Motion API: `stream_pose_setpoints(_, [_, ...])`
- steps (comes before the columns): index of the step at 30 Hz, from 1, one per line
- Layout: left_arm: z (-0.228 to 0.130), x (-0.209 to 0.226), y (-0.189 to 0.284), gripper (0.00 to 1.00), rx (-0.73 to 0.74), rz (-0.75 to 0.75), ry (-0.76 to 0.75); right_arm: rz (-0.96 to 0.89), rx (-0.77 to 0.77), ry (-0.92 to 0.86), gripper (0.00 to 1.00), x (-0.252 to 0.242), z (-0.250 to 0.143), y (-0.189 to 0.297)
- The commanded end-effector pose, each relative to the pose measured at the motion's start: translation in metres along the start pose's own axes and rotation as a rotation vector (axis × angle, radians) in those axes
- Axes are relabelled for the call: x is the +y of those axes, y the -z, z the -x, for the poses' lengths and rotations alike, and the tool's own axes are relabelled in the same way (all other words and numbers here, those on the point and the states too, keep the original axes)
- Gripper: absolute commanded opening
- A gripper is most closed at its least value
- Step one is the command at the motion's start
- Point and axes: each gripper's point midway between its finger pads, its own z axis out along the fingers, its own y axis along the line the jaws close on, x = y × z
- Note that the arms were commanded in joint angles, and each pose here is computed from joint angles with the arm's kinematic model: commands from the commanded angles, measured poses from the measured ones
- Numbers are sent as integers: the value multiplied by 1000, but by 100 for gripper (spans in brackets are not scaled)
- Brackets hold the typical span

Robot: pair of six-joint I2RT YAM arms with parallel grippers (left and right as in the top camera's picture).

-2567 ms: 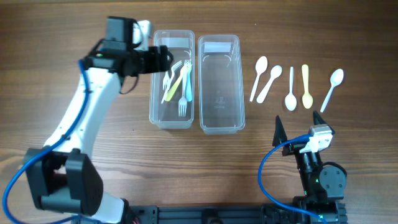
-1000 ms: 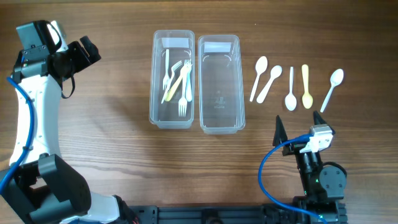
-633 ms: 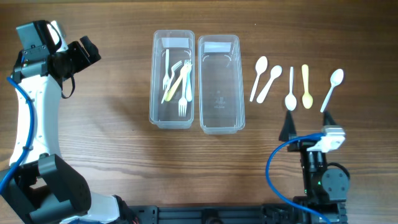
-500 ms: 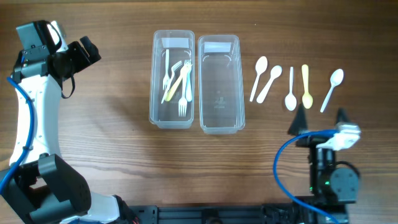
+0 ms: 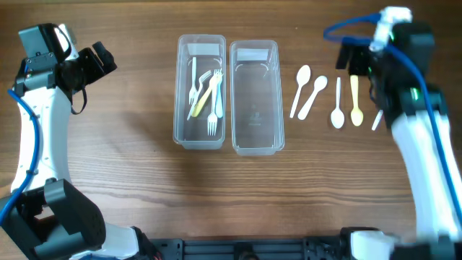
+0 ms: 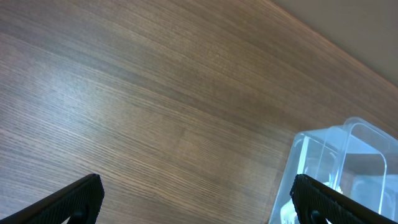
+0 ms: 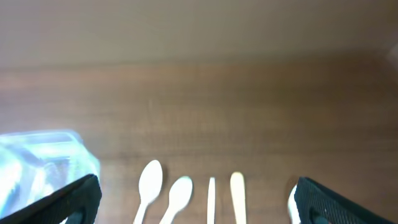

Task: Pack container
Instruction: 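Reach the right gripper to the white spoon among the spoons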

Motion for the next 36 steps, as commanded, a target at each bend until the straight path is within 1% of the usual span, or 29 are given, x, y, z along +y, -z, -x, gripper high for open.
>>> stream_pose_setpoints(1, [12, -4, 14, 100, -44, -10, 0, 96, 153, -2, 100, 15, -26, -53])
stream_pose_setpoints(2, [12, -4, 14, 100, -44, -10, 0, 82, 189, 0, 100, 13, -36, -64])
stream_pose_setpoints(3, [12, -4, 14, 100, -44, -10, 0, 29, 235, 5, 100, 5, -51, -80])
stream_pose_setpoints(5, [12, -4, 14, 100, -44, -10, 0, 0, 284, 10, 100, 0, -66, -89])
stream_pose_setpoints(8, [12, -4, 14, 100, -44, -10, 0, -6, 334, -18, 100, 0, -80, -93])
stream_pose_setpoints(11, [12, -4, 14, 100, -44, -10, 0, -5, 397, 30, 99, -2, -94, -88])
stream_pose_setpoints(12, [12, -4, 14, 100, -44, -10, 0, -2, 408, 46, 93, -2, -97, -87])
stream_pose_setpoints(13, [12, -4, 14, 100, -44, -10, 0, -5, 418, 47, 90, -3, -100, -87])
stream_pose_setpoints(15, [12, -4, 14, 100, -44, -10, 0, -12, 447, 42, 88, -7, -109, -86])
stream_pose_setpoints(21, [12, -4, 14, 100, -44, -10, 0, -36, 567, 12, 76, -23, -153, -97])
stream_pose_setpoints(25, [12, -4, 14, 100, -44, -10, 0, -30, 661, -6, 73, -27, -182, -107])
stream_pose_setpoints(28, [12, -4, 14, 100, -44, -10, 0, 2, 721, -17, 69, -21, -202, -115])
stream_pose_setpoints(32, [12, -4, 14, 100, -44, -10, 0, 38, 792, -27, 69, -15, -227, -125])
stream_pose_setpoints(36, [12, -4, 14, 100, -44, -10, 0, 51, 835, -34, 68, -12, -243, -131])
